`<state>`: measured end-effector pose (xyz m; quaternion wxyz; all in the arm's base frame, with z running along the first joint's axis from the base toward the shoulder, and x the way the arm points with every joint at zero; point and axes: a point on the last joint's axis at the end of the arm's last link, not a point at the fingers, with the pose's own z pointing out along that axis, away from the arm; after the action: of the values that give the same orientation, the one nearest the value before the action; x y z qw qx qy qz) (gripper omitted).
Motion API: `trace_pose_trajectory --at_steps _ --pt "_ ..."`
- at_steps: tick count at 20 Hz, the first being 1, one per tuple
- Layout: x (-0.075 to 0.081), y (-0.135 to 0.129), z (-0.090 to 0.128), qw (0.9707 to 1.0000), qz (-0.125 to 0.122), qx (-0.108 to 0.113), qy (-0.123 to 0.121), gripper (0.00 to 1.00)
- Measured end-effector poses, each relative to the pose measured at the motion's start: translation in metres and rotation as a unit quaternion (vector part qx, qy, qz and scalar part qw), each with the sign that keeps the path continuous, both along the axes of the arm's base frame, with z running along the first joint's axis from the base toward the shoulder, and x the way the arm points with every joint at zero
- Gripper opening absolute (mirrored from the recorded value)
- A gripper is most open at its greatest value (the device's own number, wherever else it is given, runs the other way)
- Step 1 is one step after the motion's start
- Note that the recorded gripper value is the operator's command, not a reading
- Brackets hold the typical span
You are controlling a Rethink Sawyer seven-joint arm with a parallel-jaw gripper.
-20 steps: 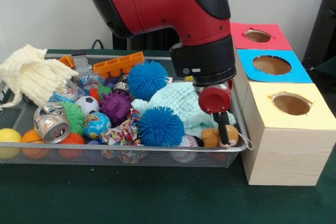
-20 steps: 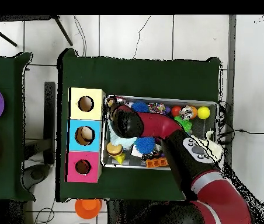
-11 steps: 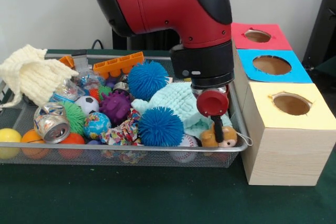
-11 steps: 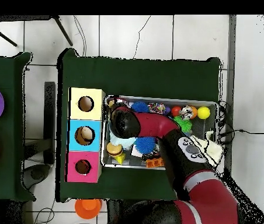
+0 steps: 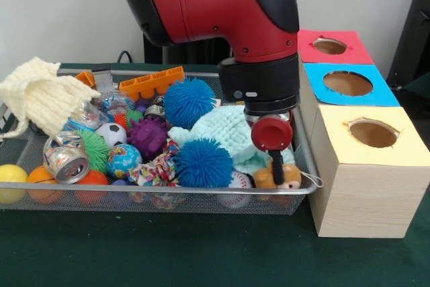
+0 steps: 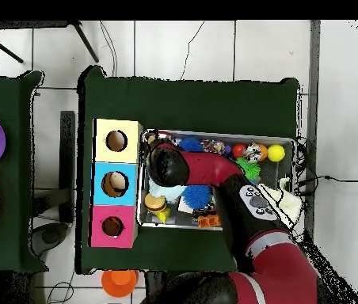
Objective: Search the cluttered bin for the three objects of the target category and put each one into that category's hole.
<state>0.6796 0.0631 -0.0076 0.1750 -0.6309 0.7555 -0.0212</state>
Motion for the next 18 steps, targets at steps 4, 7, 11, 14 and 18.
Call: trace_pose_trajectory --at_steps 4,7,11,14,18 --pt "0.001 -0.012 0.008 0.9999 -0.010 0.010 -0.002 0.00" --pt "0.000 -0.027 0.023 0.9996 -0.020 0.016 -0.007 0.00" --pt "0.000 -0.046 0.045 0.9993 -0.030 0.014 -0.017 0.00" --pt "0.001 -0.064 0.073 0.9988 -0.037 0.008 -0.031 0.00" --pt "0.002 -0.070 0.094 0.9982 -0.041 0.009 -0.041 0.00"
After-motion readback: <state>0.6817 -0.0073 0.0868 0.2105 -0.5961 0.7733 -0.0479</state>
